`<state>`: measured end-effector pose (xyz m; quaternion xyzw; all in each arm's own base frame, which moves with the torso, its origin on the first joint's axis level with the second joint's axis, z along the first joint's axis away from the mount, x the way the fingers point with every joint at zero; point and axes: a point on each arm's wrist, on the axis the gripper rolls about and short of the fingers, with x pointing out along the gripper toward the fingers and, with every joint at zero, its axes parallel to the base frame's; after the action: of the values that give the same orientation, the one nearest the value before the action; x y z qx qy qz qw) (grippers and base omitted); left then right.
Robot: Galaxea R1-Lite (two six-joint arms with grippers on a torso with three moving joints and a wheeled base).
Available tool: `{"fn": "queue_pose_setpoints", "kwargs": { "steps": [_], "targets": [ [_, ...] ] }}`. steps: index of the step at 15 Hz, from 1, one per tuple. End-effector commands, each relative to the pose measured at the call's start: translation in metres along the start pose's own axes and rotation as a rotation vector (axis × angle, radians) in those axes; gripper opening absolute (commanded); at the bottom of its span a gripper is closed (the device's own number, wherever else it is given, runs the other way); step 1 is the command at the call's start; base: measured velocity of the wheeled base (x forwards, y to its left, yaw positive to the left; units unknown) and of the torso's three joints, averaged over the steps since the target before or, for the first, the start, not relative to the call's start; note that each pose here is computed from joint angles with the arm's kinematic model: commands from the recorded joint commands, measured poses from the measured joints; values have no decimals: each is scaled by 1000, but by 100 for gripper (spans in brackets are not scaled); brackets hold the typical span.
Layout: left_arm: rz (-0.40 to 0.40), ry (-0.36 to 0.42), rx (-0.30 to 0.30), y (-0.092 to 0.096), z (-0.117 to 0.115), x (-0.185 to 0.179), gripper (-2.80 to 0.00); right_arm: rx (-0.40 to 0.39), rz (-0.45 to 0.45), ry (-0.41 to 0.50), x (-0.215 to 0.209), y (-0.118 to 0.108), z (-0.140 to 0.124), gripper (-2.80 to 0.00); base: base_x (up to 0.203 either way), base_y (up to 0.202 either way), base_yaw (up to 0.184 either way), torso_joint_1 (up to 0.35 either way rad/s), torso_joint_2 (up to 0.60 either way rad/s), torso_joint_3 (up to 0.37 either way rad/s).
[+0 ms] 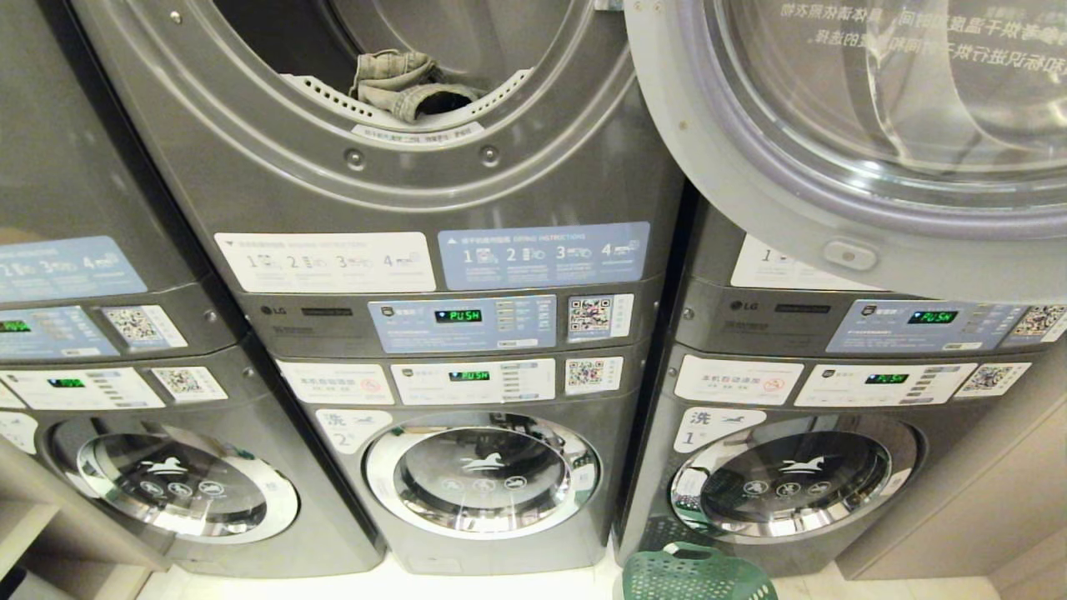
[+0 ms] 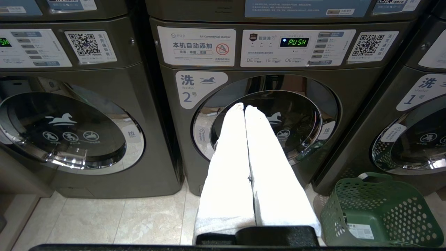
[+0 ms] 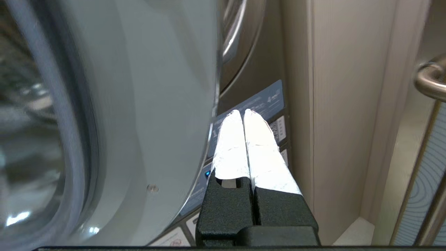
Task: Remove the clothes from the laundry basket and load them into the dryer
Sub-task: Close the dryer
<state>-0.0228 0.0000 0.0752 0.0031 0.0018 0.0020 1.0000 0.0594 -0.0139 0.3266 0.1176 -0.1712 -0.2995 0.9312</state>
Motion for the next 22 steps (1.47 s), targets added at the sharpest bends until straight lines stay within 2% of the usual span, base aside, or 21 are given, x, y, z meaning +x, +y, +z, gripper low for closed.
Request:
{"fn": "queue_pose_setpoints", "kwargs": {
  "steps": [1,7,12,22],
  "targets": [
    [-1,-1,0,0,0,0,-280,1,28,0,-5,-4,-2,-280,0,0,0,0,0,0],
    [1,-1,0,0,0,0,-280,-7,111,15,-17,-11,-9,-280,0,0,0,0,0,0],
    [1,-1,0,0,0,0,-280,-94,59,18,-17,-14,-14,-280,0,0,0,0,0,0],
    [1,-1,0,0,0,0,-280,-108,36,52,-13,-12,-25,-280,0,0,0,0,0,0]
  ]
}}
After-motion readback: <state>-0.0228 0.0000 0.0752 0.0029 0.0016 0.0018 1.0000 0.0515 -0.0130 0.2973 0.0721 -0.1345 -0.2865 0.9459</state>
